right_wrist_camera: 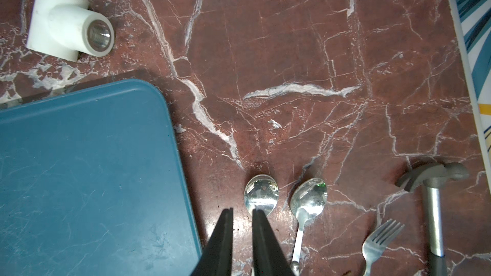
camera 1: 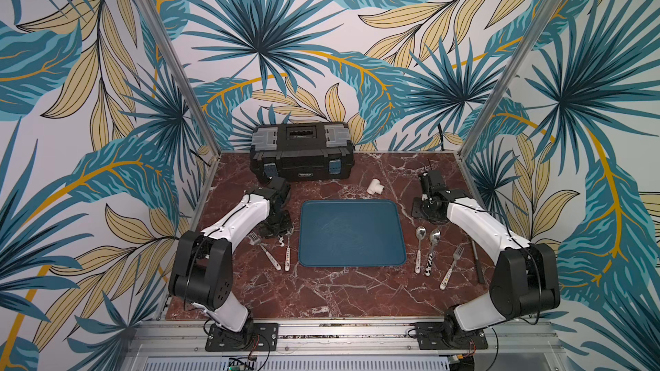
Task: Set the spoon and fork side by side
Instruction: Pick up the fork at the center of the board, then place the fork on the tray.
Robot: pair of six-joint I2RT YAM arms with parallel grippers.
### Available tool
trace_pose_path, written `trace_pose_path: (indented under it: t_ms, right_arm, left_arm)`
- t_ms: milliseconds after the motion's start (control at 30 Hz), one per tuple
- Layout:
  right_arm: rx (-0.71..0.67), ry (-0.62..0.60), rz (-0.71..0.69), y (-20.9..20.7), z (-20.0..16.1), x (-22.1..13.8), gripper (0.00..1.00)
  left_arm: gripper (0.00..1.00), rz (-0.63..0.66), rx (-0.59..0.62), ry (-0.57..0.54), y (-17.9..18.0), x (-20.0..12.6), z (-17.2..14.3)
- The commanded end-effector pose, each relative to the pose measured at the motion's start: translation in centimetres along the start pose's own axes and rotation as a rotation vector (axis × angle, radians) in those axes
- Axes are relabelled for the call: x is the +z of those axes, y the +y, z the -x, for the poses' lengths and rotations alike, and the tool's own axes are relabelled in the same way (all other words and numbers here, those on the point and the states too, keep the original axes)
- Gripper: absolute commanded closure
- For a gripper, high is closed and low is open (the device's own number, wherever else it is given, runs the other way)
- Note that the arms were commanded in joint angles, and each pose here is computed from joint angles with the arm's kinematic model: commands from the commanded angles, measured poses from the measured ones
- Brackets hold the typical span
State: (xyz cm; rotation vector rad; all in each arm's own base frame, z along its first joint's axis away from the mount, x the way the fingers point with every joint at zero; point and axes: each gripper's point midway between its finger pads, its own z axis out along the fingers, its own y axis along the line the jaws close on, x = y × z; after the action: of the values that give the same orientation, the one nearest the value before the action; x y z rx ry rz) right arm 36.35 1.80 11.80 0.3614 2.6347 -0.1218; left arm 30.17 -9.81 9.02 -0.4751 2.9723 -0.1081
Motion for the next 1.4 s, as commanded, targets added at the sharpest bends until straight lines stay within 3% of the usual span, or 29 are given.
trace_pose_path:
  t_ms: [0,100,233,967,1367]
  right_arm:
    - [0.001,0.015,0.003,-0.1,-0.6,0.4,0.79]
    - [0.002,0.010,-0.003,-0.3,-0.5,0.3,0.79]
    - [-0.002,0.010,-0.008,-0.4,-0.6,0.2,0.79]
    - [0.000,0.006,0.002,-0.4,-0.6,0.0,0.78]
    - [0.002,0.009,-0.002,-0.5,-0.7,0.0,0.70]
  left_arm:
    - [1.00,-0.044,0.142,0.055,-4.0,-0.7,-2.1]
    - [1.00,-0.041,0.212,0.092,-6.7,0.6,-3.1]
    - [1.00,-0.045,0.219,0.137,-8.4,2.6,-4.0]
    - [1.00,0.004,0.192,0.218,-7.7,6.9,-5.7]
    - [0.79,0.035,0.198,0.248,-7.2,7.7,-6.4]
